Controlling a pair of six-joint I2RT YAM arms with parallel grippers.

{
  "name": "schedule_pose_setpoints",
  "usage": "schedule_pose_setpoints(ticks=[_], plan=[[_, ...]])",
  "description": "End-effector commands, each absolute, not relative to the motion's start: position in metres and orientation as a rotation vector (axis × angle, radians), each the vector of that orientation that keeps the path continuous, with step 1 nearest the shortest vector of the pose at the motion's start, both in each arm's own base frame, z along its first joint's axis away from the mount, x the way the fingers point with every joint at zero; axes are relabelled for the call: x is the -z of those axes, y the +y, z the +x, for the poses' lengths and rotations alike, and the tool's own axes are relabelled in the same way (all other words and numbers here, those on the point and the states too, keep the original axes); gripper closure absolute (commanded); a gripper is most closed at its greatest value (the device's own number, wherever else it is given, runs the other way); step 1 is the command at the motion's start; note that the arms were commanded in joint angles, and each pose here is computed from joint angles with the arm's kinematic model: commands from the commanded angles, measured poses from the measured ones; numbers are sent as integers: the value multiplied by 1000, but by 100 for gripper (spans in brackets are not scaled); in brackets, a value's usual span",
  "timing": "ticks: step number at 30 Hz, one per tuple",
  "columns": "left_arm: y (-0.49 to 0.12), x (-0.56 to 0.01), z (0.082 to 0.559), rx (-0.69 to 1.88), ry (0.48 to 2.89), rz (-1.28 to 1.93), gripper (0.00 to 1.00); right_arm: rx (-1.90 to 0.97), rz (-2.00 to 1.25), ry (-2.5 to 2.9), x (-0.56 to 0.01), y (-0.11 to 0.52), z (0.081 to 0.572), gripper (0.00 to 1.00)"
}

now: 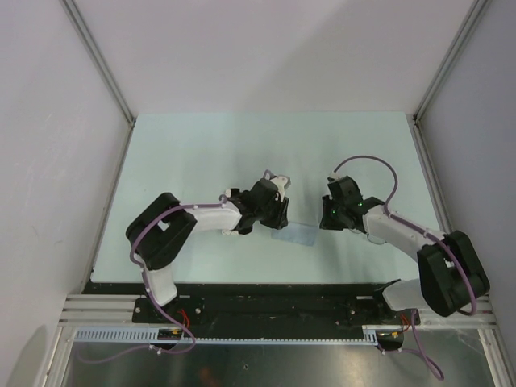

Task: Organize the sunglasses
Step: Smooth out the folded cleaning cloth at the center of the board, then move the opened sunglasses case to the center of the board.

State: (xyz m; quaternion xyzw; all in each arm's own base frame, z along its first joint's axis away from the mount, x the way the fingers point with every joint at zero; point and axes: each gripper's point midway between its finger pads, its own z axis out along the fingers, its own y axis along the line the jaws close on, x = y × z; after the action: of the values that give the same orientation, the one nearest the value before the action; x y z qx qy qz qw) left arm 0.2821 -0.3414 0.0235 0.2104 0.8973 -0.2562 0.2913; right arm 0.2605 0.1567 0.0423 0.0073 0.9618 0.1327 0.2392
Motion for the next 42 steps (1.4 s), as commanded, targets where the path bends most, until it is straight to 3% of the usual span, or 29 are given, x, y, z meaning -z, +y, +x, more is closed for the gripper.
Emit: schedule_pose_setpoints(ticks=[1, 8, 11, 14, 24, 29, 32, 42], plan=[[-330, -66, 296, 606, 2307, 525, 55, -415, -21, 2515, -84, 169, 275, 79], [-278, -132, 302, 469, 2172, 260, 44, -538, -171, 2365, -128, 224, 307, 58], [-229, -131, 289, 363, 2166, 57, 43, -574, -259, 2295, -141, 257, 323, 47], [-192, -118, 273, 295, 2172, -91, 45, -641, -310, 2226, -149, 286, 342, 46], [-148, -67, 221, 319, 2250, -287, 82, -777, -341, 2115, -131, 355, 413, 62], [-142, -52, 218, 268, 2286, -288, 85, -676, -276, 2171, -104, 370, 458, 70], [-142, -44, 221, 250, 2308, -294, 84, -604, -343, 2298, -70, 376, 459, 75], [-162, -26, 236, 342, 2382, -284, 85, -609, -489, 2424, -28, 382, 439, 77]])
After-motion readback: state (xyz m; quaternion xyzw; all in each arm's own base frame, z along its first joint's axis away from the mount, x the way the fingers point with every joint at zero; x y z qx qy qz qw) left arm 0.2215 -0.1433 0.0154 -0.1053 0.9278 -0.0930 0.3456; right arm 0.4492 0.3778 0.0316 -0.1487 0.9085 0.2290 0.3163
